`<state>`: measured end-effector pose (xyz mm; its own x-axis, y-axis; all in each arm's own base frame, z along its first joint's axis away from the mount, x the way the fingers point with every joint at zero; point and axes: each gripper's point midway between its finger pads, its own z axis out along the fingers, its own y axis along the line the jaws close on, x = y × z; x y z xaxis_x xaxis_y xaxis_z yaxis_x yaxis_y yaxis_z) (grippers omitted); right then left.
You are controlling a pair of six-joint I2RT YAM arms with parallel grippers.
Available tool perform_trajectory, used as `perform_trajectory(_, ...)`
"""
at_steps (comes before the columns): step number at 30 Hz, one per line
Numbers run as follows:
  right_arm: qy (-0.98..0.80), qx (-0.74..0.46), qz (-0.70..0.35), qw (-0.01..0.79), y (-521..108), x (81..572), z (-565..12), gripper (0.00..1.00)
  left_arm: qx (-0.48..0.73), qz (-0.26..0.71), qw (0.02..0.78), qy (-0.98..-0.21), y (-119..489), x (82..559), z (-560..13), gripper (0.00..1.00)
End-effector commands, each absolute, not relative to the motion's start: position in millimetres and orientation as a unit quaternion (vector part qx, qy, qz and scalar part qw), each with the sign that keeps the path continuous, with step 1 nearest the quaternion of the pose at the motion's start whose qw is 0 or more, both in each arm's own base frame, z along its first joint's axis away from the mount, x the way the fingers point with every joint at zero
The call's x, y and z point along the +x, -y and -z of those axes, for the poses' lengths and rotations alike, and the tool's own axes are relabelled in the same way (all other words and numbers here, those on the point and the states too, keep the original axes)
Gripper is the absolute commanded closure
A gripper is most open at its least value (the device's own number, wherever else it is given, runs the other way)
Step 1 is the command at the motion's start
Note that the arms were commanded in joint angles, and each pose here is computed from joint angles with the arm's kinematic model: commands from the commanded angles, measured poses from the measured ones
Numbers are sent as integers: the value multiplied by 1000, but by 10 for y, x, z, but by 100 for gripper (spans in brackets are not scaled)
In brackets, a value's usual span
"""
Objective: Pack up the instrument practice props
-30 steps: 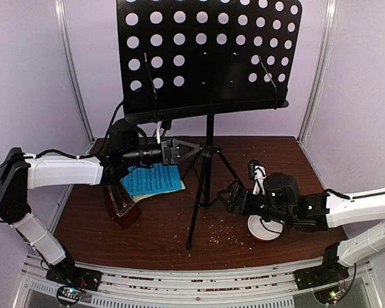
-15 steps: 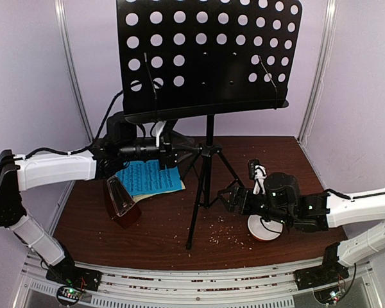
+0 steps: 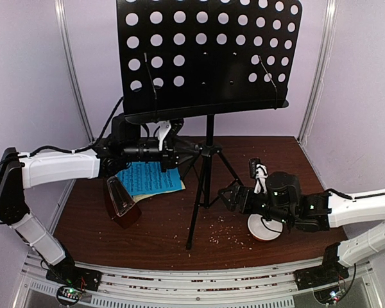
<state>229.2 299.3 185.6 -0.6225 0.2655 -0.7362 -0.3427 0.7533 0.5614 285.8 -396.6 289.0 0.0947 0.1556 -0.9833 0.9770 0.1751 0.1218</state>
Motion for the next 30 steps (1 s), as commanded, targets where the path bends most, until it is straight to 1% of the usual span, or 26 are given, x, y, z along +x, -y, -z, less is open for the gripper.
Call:
perform_trajectory(1, -828, -22, -350, 438, -3035, 2335, -1922, 9, 526, 391, 535, -533, 4043, 2834, -3005, 74)
perform_trajectory(3, -828, -22, -350, 437, -3035, 2336, -1920, 9, 522, 393, 531, -539, 4047, 2845, -3010, 81)
perform_trajectory(8, -827, -21, -352, 438, -3036, 2337, -1935, 9, 513, 416, 511, -549, 4048, 2794, -2971, 88)
perform_trajectory(15, -820, -17, -360, 445, -3035, 2344, -2020, 9, 490, 476, 477, -553, 4002, 2597, -2900, 89)
perform_trajectory(17, -818, -18, -359, 449, -3024, 2347, -2045, 9, 481, 485, 475, -556, 3977, 2564, -2927, 87)
perform_trajectory(19, -813, -18, -360, 458, -2987, 2345, -2093, 9, 466, 488, 482, -559, 3929, 2556, -2983, 83)
perform_trajectory(24, -775, -16, -383, 502, -2858, 2325, -2391, 9, 412, 509, 504, -563, 3779, 2506, -3168, 61)
perform_trajectory(26, -759, -22, -389, 521, -2823, 2314, -2519, 9, 396, 513, 502, -572, 3763, 2503, -3197, 54)
perform_trajectory(28, -749, -24, -390, 536, -2801, 2325, -2624, 10, 385, 512, 496, -586, 3792, 2473, -3181, 50)
perform_trajectory(30, -744, -24, -382, 548, -2787, 2355, -2705, 12, 372, 504, 492, -605, 3838, 2436, -3129, 49)
